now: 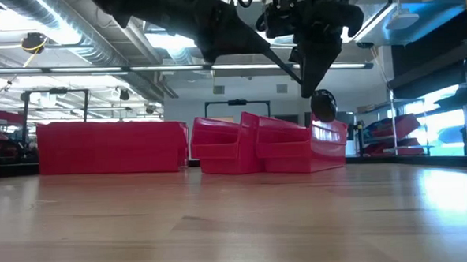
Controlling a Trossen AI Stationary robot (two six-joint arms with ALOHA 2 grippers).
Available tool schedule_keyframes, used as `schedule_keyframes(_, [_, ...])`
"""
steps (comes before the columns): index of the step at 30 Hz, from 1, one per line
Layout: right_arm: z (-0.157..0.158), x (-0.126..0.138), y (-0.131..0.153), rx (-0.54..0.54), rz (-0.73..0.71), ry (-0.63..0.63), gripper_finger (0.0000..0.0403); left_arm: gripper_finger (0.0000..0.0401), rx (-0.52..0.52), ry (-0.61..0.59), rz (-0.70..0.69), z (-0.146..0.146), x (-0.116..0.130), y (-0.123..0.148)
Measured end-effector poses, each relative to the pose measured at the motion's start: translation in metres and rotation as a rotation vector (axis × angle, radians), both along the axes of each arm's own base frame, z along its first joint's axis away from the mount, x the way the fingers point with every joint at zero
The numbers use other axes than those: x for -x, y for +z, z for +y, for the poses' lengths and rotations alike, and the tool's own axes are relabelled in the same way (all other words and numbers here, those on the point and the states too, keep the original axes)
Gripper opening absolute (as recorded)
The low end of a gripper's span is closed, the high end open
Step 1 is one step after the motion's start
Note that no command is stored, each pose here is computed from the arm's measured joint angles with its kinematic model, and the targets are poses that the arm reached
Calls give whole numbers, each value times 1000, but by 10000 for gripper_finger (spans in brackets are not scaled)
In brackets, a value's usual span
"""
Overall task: Sort silverware
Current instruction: Put the black spoon into the middle red bin
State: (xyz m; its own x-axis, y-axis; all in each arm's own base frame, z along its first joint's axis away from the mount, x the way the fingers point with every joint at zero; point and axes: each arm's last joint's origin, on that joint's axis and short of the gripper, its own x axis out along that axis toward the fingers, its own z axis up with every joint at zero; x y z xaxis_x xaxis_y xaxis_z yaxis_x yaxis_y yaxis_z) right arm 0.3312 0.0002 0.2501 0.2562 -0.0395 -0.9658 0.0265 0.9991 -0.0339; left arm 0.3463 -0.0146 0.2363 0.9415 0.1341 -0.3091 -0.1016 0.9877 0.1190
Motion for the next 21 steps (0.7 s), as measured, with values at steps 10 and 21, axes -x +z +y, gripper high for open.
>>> schedule_keyframes(10, [1, 0, 0, -18, 4, 23, 12, 1, -24, -4, 3, 0, 0, 0])
schedule_keyframes(21, [1, -5, 23, 15, -41, 77, 61, 0, -21, -8, 9, 0, 0, 0])
